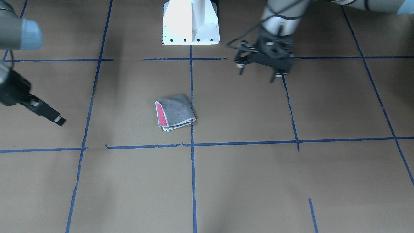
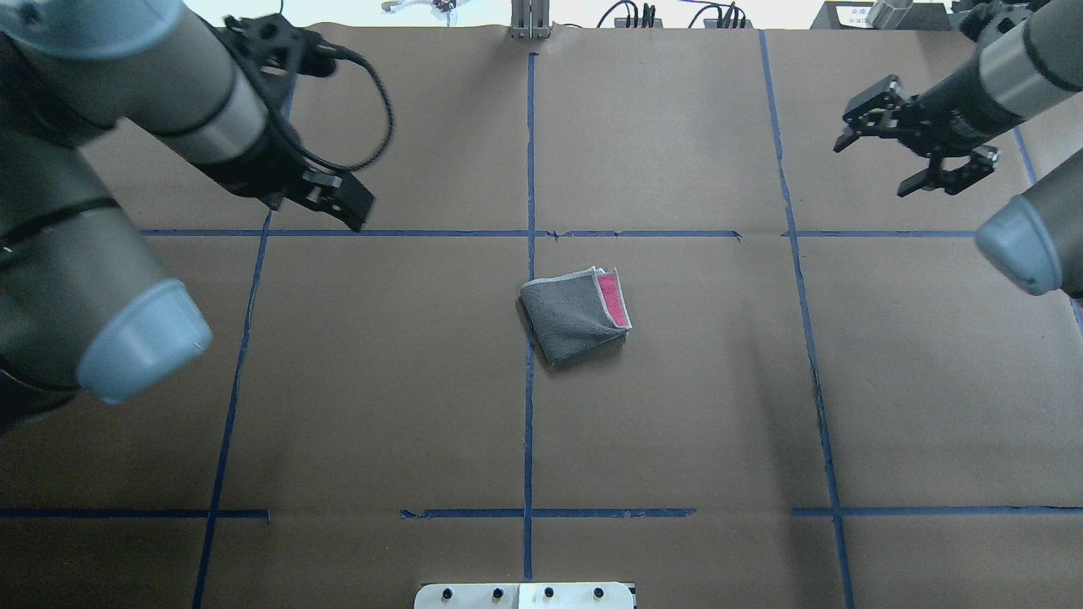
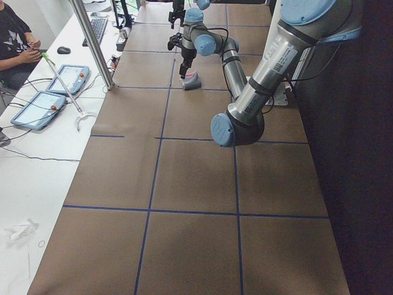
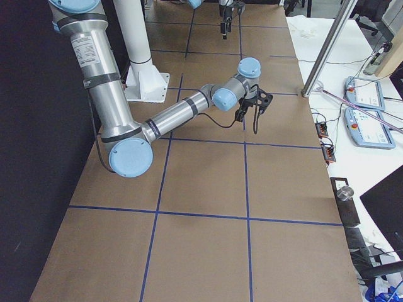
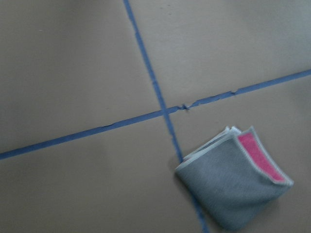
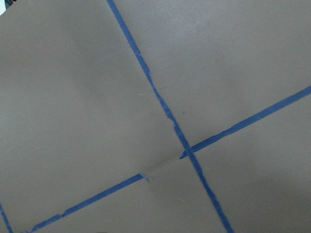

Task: Fold towel twice with both arms

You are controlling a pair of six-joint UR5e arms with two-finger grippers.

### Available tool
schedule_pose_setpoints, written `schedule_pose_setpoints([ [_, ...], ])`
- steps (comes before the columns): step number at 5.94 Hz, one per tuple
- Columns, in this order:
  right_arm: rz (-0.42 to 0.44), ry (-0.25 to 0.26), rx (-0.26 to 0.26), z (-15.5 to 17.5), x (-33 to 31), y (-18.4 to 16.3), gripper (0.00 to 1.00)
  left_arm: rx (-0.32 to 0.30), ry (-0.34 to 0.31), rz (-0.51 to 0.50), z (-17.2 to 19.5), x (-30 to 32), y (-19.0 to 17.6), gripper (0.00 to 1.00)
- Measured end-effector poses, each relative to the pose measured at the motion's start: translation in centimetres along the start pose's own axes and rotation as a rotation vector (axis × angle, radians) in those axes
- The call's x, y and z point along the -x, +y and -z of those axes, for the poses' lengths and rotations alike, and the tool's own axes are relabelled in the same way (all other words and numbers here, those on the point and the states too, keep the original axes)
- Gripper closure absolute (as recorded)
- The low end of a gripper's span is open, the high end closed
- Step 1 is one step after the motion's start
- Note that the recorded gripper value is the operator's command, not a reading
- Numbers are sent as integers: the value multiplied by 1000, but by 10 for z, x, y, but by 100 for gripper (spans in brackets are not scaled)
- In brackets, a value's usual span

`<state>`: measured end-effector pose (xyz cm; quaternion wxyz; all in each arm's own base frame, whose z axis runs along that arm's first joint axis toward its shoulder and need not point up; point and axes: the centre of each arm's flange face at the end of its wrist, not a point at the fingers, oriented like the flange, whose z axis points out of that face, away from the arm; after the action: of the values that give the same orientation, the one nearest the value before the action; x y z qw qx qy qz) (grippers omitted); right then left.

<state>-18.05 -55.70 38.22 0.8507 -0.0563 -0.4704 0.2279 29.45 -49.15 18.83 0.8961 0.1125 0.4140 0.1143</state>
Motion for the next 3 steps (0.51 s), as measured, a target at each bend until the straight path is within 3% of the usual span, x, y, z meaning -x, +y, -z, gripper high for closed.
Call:
schedule_pose_setpoints([
  [3, 276, 151, 55, 51, -102, -73, 0, 119, -38, 11, 32, 226, -1, 0],
])
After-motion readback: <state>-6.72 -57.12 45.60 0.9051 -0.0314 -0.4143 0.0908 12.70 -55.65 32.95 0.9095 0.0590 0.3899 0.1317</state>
